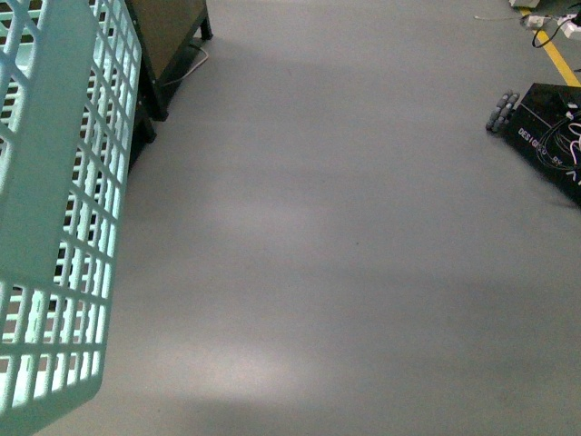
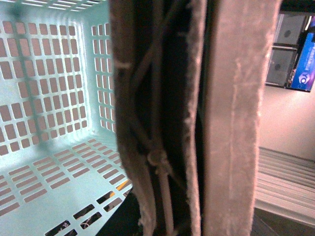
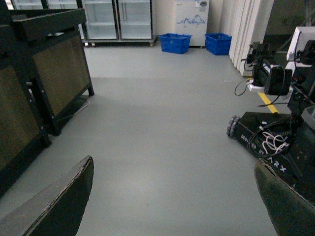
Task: Pick mango and avocado into basket
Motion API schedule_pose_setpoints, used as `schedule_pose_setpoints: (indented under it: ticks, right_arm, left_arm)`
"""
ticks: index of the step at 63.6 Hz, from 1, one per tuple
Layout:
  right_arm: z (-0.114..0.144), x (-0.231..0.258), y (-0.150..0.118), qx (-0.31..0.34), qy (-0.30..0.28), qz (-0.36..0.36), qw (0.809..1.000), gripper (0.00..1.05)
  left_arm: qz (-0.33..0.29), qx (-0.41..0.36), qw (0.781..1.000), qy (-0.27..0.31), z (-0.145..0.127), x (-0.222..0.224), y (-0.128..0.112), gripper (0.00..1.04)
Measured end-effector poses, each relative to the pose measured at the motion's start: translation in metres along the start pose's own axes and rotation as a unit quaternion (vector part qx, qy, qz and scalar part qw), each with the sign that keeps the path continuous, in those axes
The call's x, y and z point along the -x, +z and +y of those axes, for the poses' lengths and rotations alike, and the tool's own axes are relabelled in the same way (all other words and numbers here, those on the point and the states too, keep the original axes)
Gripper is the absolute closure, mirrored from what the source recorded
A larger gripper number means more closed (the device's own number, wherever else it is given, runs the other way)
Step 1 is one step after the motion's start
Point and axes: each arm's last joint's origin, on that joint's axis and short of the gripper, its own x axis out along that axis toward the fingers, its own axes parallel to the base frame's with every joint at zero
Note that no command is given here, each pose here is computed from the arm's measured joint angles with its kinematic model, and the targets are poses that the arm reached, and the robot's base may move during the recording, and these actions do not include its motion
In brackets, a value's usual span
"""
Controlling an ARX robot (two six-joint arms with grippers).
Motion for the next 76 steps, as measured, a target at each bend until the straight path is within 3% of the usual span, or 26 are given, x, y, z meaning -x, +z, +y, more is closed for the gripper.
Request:
schedule_pose_setpoints:
  ticks: [76]
  right_arm:
    - [-0.0001, 0.0, 0.0001, 0.0, -0.002, 0.0, 1.0, 0.09]
  left_arm:
    - [0.012, 0.002, 1.0, -0.002, -0.001, 0.0008, -0.0009, 0.89]
